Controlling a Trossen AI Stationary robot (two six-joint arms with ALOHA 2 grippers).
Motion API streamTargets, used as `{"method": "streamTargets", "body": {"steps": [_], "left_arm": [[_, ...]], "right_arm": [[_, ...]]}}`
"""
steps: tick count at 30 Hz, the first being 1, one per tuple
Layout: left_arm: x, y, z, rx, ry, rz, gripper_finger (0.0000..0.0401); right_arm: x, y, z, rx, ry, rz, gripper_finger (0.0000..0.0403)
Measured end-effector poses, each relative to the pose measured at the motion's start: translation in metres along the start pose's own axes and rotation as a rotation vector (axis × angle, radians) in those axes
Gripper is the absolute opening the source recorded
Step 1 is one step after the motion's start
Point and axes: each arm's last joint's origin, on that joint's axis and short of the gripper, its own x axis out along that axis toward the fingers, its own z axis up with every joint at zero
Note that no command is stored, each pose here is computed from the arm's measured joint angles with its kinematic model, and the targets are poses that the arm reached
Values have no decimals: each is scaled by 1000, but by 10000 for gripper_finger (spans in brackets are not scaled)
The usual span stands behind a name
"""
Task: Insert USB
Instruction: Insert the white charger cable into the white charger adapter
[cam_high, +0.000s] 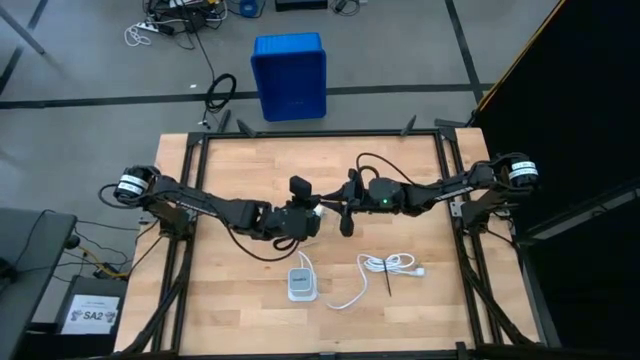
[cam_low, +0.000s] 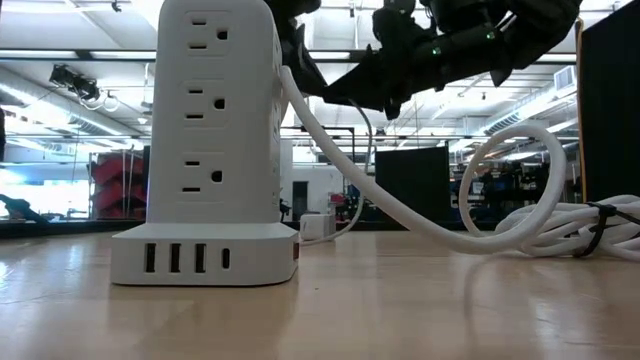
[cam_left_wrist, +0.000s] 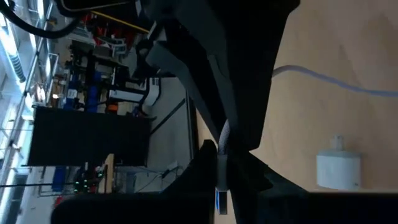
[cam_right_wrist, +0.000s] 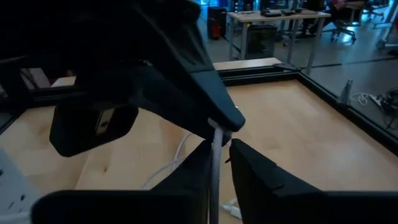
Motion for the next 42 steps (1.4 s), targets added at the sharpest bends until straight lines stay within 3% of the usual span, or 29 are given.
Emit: {"method": "streamTargets", "body": {"steps": [6,13,18,22,26,30,35,42], "left_arm": [[-3,-3,1,-20,-4,-12,11],[-12,2,0,-75,5,0,62],[-34,17,-2,-103,4,58,94],[-58,32,-5,-192,-50,56,100],[-77,41,-12,-304,-180,-28,101],[-84,29,-33,-385,-346,-114,101],[-81,5,-66,-534,-607,-129,101],[-67,-24,-88,-619,-705,-104,101]], "right_arm": [[-2,11,0,-57,-4,11,1],[-3,13,1,-61,-17,-22,0],[-3,13,1,-61,-17,-25,0],[-3,13,1,-60,-16,-20,0],[-3,15,3,-56,-40,46,0],[-3,19,7,-53,-78,172,0],[-6,24,14,-39,-153,335,0],[-8,27,23,-30,-234,443,0]]}}
